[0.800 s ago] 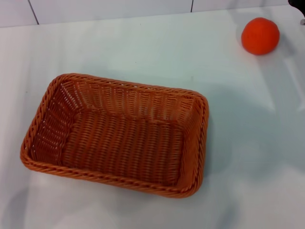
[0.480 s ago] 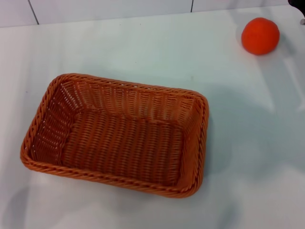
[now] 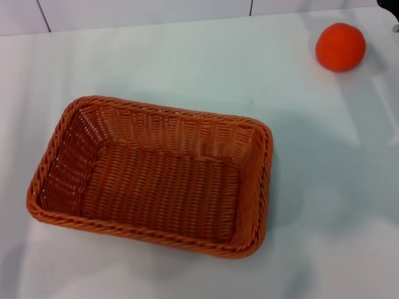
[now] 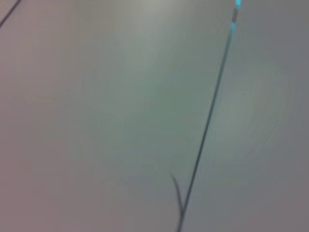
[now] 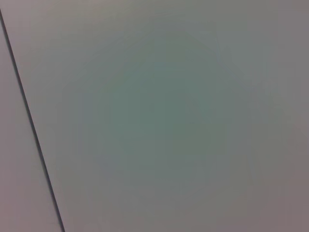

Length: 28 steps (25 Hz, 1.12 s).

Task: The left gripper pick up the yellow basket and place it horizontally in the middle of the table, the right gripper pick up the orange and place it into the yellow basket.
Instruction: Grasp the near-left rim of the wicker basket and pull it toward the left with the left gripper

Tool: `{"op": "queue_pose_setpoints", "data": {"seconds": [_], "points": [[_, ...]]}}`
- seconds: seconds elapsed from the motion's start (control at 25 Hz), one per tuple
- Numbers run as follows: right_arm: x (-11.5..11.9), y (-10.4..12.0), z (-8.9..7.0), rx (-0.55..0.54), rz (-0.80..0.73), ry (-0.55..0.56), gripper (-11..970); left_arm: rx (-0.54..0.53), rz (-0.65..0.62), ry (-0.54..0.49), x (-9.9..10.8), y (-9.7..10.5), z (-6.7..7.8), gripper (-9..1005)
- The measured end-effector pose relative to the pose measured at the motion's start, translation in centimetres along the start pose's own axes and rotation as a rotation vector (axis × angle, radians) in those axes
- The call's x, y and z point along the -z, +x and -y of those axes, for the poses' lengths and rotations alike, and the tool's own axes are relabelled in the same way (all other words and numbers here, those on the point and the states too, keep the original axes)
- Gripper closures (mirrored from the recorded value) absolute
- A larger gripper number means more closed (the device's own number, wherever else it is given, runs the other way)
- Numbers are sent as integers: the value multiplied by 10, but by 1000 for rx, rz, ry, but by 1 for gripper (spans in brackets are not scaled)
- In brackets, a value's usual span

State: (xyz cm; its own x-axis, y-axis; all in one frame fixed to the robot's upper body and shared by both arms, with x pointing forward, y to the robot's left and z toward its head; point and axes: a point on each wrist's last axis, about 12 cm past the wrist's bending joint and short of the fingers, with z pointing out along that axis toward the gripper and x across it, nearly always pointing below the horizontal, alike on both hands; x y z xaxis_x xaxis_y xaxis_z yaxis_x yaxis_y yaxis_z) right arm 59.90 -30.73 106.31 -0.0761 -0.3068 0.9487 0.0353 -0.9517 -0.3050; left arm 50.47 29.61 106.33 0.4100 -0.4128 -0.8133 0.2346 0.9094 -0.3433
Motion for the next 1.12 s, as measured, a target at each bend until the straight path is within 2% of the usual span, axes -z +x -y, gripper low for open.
{"op": "queue_pose_setpoints", "data": {"seconds": [0.08,0.16,0.2,0.36,0.44,0.56,0.64,0.72,0.76,0.92,1.12], "points": [[0,0,0,-1,-1,-2,30,71,-27,50,-5,-7,-8,264],[0,0,-1,-5,-4,-8,30,176,-134,157,-19,-20,-23,264],[0,1,-2,-7,-6,-12,31,195,-164,184,-22,-22,-25,264],[0,1,-3,-14,-12,-23,31,279,-425,365,-53,-43,-38,264],[0,2,-4,-16,-14,-27,31,298,-572,415,-65,-51,-40,264],[0,3,-6,-21,-20,-36,31,278,-774,447,-77,-64,-41,264],[0,3,-6,-23,-23,-41,31,209,-968,463,-86,-78,-37,264],[0,3,-7,-25,-24,-43,31,152,-1100,453,-90,-87,-34,264],[0,4,-7,-26,-25,-45,31,152,-1100,453,-90,-87,-34,263],[0,4,-7,-30,-28,-52,32,76,-1307,390,-95,-96,-26,263],[-2,5,-6,-34,-33,-53,32,23,-1463,327,-100,-90,-14,263]]}}
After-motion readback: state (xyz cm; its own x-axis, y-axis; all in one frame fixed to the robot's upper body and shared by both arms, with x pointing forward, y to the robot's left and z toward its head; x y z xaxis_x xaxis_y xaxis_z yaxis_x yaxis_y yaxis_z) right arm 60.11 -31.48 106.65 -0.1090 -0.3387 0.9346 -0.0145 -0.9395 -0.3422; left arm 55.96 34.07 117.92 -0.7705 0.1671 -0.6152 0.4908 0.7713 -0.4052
